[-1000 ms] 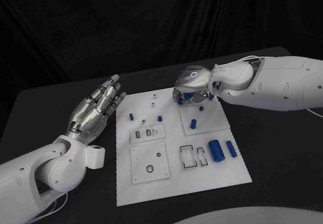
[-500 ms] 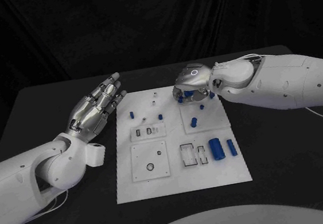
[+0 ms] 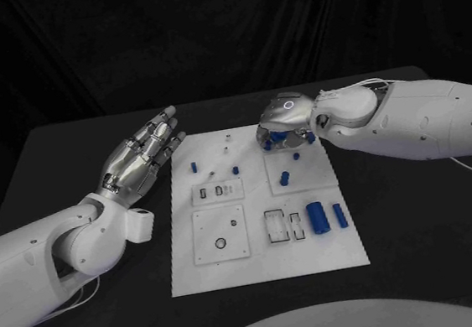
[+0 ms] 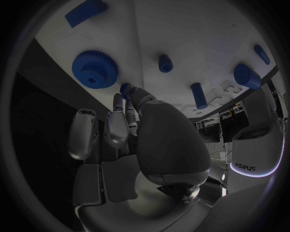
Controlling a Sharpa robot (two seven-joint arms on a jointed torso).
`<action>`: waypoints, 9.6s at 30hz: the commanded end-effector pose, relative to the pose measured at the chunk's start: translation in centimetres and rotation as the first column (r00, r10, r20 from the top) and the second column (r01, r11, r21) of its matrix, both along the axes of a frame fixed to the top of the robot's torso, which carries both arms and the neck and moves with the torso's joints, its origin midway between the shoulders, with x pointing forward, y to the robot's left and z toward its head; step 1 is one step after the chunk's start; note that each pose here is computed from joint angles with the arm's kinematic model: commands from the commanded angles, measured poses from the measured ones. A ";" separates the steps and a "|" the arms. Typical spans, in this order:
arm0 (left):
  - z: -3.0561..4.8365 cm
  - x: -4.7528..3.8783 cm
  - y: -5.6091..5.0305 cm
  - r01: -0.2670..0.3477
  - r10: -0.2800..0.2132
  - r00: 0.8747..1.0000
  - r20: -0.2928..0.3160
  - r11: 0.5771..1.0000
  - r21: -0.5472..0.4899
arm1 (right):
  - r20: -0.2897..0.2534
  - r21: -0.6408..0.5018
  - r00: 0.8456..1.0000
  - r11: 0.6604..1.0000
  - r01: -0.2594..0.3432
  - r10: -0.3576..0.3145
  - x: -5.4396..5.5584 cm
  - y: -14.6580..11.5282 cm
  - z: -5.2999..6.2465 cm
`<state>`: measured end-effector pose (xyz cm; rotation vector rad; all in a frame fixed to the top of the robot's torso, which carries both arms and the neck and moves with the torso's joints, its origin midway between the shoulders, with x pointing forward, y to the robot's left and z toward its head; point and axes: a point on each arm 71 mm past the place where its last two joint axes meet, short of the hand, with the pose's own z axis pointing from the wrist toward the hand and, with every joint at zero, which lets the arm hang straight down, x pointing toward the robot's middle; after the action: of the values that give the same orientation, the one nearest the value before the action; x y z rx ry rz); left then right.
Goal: Assemble the parts on the task board
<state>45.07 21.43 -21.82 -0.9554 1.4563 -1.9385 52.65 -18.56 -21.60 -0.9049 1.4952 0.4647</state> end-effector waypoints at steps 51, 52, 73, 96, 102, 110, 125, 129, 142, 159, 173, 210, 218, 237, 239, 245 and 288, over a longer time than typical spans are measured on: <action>1.08 -0.28 0.2 -0.024 0.032 0.995 0.096 0.997 -0.078 | 0.064 -0.015 0.998 1.000 0.015 -0.014 4.0 5.9 4.4; 1.08 -0.28 0.2 -0.024 0.031 0.995 0.096 0.997 -0.077 | 0.066 -0.015 0.998 1.000 0.017 -0.016 4.0 6.0 4.4; 1.02 -0.17 0.1 -0.019 0.027 0.995 0.094 0.997 -0.077 | 0.071 -0.020 0.997 0.999 0.034 -0.032 4.5 6.3 4.4; 0.95 -0.01 0.0 -0.013 0.020 0.996 0.092 0.997 -0.077 | 0.063 -0.058 0.997 0.997 0.053 -0.050 4.7 6.8 3.8; 0.94 0.00 0.0 -0.011 0.019 0.996 0.091 0.997 -0.078 | 0.061 -0.075 0.997 0.996 0.054 -0.049 4.7 6.9 3.4; 0.93 0.01 0.0 -0.011 0.017 0.996 0.090 0.997 -0.077 | 0.065 -0.073 0.997 0.996 0.043 -0.039 4.6 7.3 3.2; 0.90 0.04 0.0 -0.010 0.017 0.996 0.087 0.997 -0.075 | 0.057 -0.076 0.998 0.996 0.041 -0.036 4.5 7.5 2.9; 0.87 0.08 0.0 -0.010 0.016 0.996 0.086 0.997 -0.074 | 0.052 -0.080 0.998 0.996 0.041 -0.037 4.4 7.6 2.9; 0.79 0.20 0.0 -0.010 0.015 0.996 0.083 0.998 -0.069 | 0.047 -0.082 0.998 0.995 0.052 -0.048 4.3 7.3 2.7; 0.72 0.31 -0.1 -0.009 0.014 0.997 0.080 0.998 -0.065 | 0.056 -0.069 0.998 0.997 0.041 -0.037 4.2 7.2 2.7; 0.66 0.40 0.0 -0.011 0.016 0.997 0.078 0.998 -0.061 | 0.069 -0.048 0.998 0.999 0.014 -0.011 3.8 7.1 2.7; 0.51 0.57 0.3 -0.019 0.022 0.997 0.069 0.999 -0.047 | 0.060 -0.029 0.998 0.999 -0.017 0.019 2.8 7.1 2.1; 0.51 0.56 0.4 -0.022 0.025 0.997 0.069 0.999 -0.046 | 0.126 0.039 0.992 0.999 -0.028 0.023 2.6 6.0 3.0; 0.54 0.48 1.0 -0.033 0.036 0.997 0.070 0.999 -0.043 | -0.029 0.260 0.973 0.938 0.229 -0.230 1.4 -4.3 6.8; 0.52 0.51 1.0 -0.032 0.035 0.997 0.070 0.999 -0.043 | -0.069 0.249 0.960 0.927 0.281 -0.272 1.3 -5.6 6.3; 0.49 0.55 0.8 -0.027 0.030 0.997 0.069 0.999 -0.045 | -0.137 0.210 0.923 0.900 0.382 -0.359 1.3 -7.8 5.0; 0.42 0.55 0.9 -0.017 0.020 0.998 0.062 0.999 -0.046 | -0.184 0.110 0.899 0.901 0.420 -0.397 1.3 -7.2 1.4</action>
<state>45.67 22.36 -22.04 -0.9564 1.4506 -1.9162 53.86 -25.62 -19.93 -0.4173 1.6984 0.3820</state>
